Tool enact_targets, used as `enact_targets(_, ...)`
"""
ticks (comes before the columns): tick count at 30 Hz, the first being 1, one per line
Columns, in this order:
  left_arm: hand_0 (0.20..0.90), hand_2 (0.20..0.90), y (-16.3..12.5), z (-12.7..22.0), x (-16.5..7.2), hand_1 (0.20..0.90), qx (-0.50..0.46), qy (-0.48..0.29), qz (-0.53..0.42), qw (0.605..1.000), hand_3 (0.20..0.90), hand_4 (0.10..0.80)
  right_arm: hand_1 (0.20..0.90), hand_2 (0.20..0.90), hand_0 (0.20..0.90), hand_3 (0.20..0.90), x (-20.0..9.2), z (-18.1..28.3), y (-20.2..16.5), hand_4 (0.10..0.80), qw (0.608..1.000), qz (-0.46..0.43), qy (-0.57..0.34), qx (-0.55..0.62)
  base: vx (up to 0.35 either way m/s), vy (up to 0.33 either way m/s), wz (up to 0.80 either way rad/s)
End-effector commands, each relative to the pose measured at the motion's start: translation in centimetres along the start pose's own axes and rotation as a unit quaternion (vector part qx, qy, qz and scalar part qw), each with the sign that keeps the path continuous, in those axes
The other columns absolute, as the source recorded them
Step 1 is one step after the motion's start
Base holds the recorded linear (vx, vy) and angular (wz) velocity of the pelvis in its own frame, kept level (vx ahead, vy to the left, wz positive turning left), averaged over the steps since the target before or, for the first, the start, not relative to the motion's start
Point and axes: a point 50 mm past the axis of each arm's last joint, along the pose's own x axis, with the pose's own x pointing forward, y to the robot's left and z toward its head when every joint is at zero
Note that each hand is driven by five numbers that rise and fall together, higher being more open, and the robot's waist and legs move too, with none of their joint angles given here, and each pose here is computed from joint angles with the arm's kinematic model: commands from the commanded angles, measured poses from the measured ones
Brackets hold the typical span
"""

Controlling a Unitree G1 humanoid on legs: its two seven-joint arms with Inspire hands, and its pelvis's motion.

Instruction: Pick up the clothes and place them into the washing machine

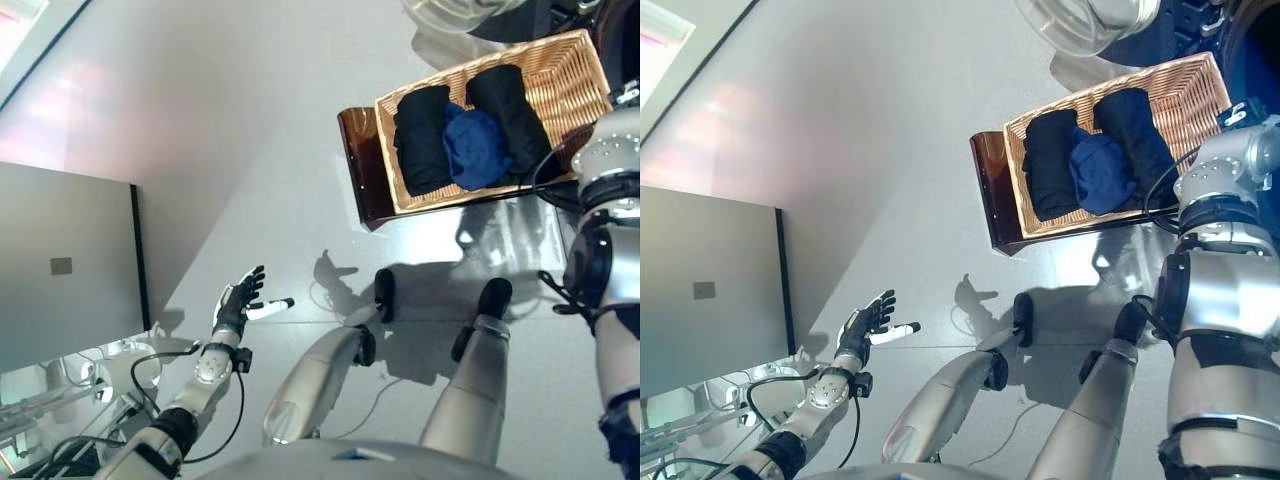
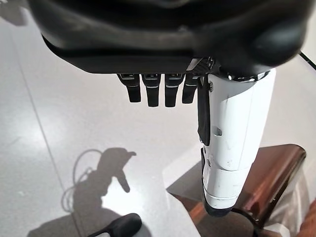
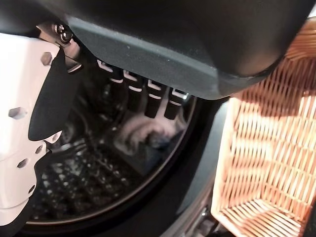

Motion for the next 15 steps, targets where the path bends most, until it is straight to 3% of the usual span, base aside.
enact_targets(1, 0.900, 0.900, 2.1, -0.7, 0.0, 0.900, 0.004, 0.011, 0.052, 0.999, 0.900, 0.800, 0.900, 0.900, 0.900, 0.900, 0.3, 4.8, 2.5, 0.800, 0.989, 0.098, -0.111, -0.026, 0.023, -0.020, 0.06)
enact_targets(4, 0.900, 0.900, 2.1, -0.7, 0.0, 0.900, 0.006, 0.010, 0.050, 0.999, 0.900, 0.800, 0.900, 0.900, 0.900, 0.900, 0.4, 3.9, 1.8, 0.800, 0.990, 0.094, -0.097, -0.038, 0.009, -0.023, 0.07)
enact_targets(10, 0.900, 0.900, 1.9, -0.7, 0.4, 0.900, 0.013, 0.018, 0.047, 0.999, 0.900, 0.800, 0.900, 0.900, 0.900, 0.900, -0.3, -3.0, -2.6, 0.800, 0.987, 0.080, 0.009, -0.137, -0.004, -0.046, 0.02)
enact_targets(12, 0.900, 0.900, 2.1, -0.5, 0.6, 0.900, 0.017, 0.015, 0.050, 0.998, 0.900, 0.800, 0.900, 0.900, 0.900, 0.900, -1.0, -6.2, -5.3, 0.800, 0.969, 0.076, 0.058, -0.228, 0.012, -0.071, 0.02)
enact_targets(15, 0.900, 0.900, 2.4, -0.3, 0.7, 0.900, 0.023, 0.012, 0.052, 0.998, 0.900, 0.800, 0.900, 0.900, 0.900, 0.900, -1.7, -7.7, -5.9, 0.800, 0.954, 0.095, 0.080, -0.274, 0.005, -0.056, -0.04)
